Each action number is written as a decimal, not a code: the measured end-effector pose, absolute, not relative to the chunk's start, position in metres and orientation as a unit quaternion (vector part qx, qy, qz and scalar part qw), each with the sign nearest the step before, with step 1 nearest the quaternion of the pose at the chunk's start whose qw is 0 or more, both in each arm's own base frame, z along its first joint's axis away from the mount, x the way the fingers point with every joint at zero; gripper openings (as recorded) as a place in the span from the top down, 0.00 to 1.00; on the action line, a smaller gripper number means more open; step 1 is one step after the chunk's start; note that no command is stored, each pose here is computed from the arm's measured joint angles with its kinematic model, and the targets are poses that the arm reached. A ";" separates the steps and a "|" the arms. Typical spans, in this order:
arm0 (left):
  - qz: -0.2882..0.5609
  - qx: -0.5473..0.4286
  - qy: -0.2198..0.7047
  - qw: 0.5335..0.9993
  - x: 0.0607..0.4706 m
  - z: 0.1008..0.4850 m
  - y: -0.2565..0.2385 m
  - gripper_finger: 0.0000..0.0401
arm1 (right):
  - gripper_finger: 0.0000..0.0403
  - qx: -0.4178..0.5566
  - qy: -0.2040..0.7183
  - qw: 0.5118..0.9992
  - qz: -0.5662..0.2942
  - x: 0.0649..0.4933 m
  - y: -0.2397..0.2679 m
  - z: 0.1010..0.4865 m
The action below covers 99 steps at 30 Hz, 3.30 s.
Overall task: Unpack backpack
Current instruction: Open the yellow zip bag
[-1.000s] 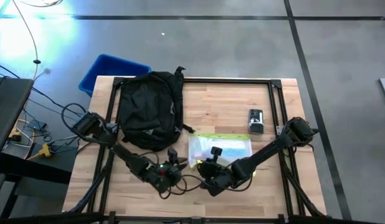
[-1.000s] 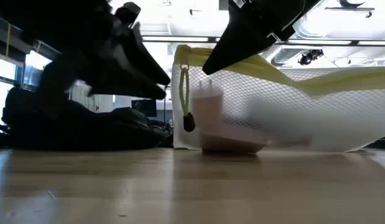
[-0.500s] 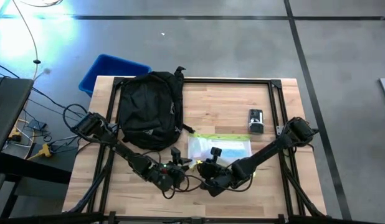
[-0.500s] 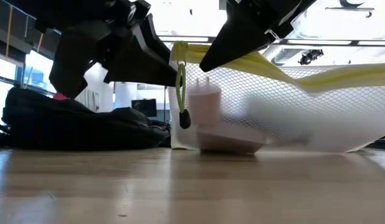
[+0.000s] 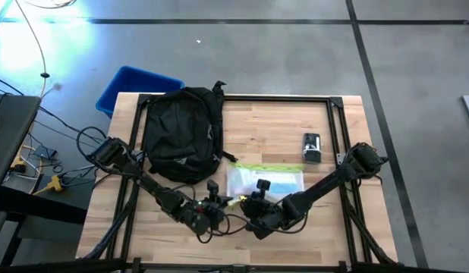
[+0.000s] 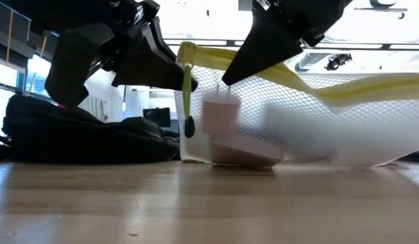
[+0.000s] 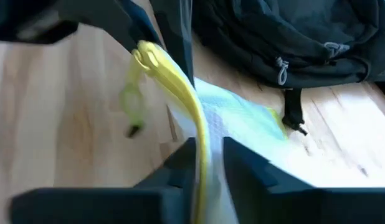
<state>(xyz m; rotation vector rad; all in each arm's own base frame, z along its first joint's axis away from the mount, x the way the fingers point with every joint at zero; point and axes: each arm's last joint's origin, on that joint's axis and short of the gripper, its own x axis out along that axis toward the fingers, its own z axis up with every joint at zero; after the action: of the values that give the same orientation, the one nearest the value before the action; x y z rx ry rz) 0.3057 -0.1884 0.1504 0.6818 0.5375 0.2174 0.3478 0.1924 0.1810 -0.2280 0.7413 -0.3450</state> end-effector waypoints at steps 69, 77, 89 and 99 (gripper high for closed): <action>0.223 0.434 0.394 0.779 0.238 0.147 -0.177 1.00 | 1.00 -0.020 0.363 0.909 -0.206 0.363 0.200 0.166; 0.193 0.407 0.373 0.811 0.254 0.148 -0.186 1.00 | 0.95 -0.021 0.269 0.959 -0.085 0.382 0.224 0.187; 0.157 0.380 0.335 0.848 0.273 0.170 -0.208 1.00 | 0.58 0.016 0.262 0.954 -0.148 0.399 0.202 0.167; 0.135 0.375 0.331 0.855 0.275 0.172 -0.213 1.00 | 0.68 0.014 0.242 0.961 -0.134 0.403 0.204 0.172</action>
<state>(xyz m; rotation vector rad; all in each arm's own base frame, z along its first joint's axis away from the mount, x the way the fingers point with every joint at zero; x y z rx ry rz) 0.2746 -0.2125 0.1719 0.7882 0.6966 0.2840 0.4029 0.2037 0.1719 0.0285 0.4907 -0.2719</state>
